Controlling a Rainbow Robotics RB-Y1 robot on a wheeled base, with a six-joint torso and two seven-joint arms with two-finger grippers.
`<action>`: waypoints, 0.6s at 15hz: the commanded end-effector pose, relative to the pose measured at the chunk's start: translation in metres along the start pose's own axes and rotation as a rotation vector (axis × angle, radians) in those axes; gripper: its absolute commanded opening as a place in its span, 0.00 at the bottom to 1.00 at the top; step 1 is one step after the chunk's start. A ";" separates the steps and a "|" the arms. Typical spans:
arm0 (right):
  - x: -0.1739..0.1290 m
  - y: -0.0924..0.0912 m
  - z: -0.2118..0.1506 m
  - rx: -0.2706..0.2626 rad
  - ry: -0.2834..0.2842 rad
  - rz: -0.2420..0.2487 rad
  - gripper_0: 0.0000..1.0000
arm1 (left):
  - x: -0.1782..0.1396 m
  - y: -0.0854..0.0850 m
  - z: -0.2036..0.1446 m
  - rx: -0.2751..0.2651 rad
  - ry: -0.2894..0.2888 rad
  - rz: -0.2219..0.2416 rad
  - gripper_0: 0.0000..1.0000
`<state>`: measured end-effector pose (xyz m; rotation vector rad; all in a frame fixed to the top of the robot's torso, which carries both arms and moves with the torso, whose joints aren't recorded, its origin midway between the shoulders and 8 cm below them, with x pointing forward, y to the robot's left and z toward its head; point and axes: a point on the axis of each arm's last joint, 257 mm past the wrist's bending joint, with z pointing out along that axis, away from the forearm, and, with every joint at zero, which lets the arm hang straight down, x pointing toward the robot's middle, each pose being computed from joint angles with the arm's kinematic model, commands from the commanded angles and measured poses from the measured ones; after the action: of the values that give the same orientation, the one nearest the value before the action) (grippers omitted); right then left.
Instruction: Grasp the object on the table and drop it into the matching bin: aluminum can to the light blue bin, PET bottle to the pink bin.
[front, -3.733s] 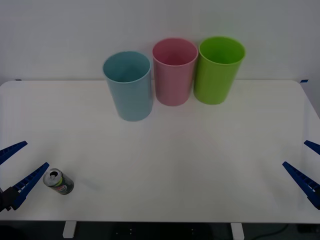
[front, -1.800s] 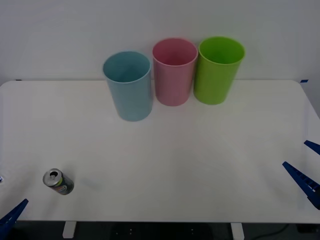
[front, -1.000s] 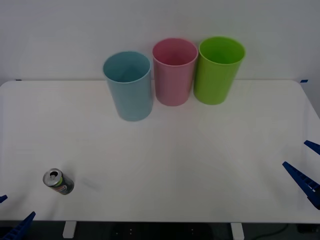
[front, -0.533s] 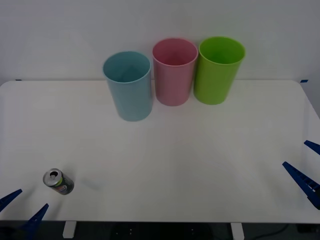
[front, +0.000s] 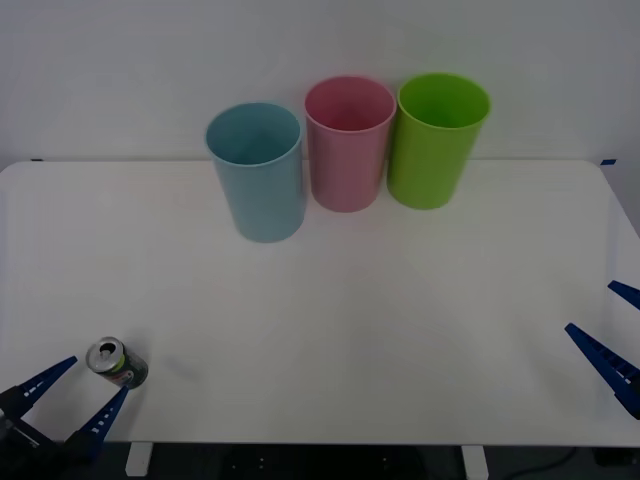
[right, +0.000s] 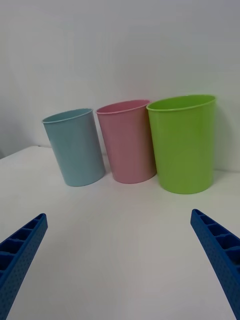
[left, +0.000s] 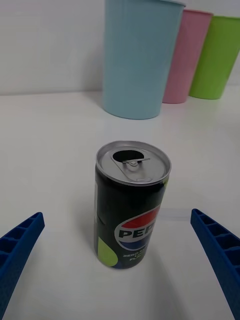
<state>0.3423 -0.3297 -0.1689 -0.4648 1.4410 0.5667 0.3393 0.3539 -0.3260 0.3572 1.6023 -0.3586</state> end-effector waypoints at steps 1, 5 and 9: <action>0.000 0.000 0.000 0.000 0.000 0.000 1.00 | -0.001 -0.001 0.011 -0.003 -0.019 0.054 1.00; 0.000 0.000 0.000 0.000 0.000 0.000 1.00 | 0.005 0.003 0.025 -0.002 -0.019 0.049 1.00; 0.000 0.000 0.000 0.000 0.000 0.000 1.00 | 0.006 0.000 0.036 0.012 -0.021 0.047 1.00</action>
<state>0.3423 -0.3297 -0.1689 -0.4648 1.4410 0.5667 0.3703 0.3398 -0.3338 0.3976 1.5695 -0.3325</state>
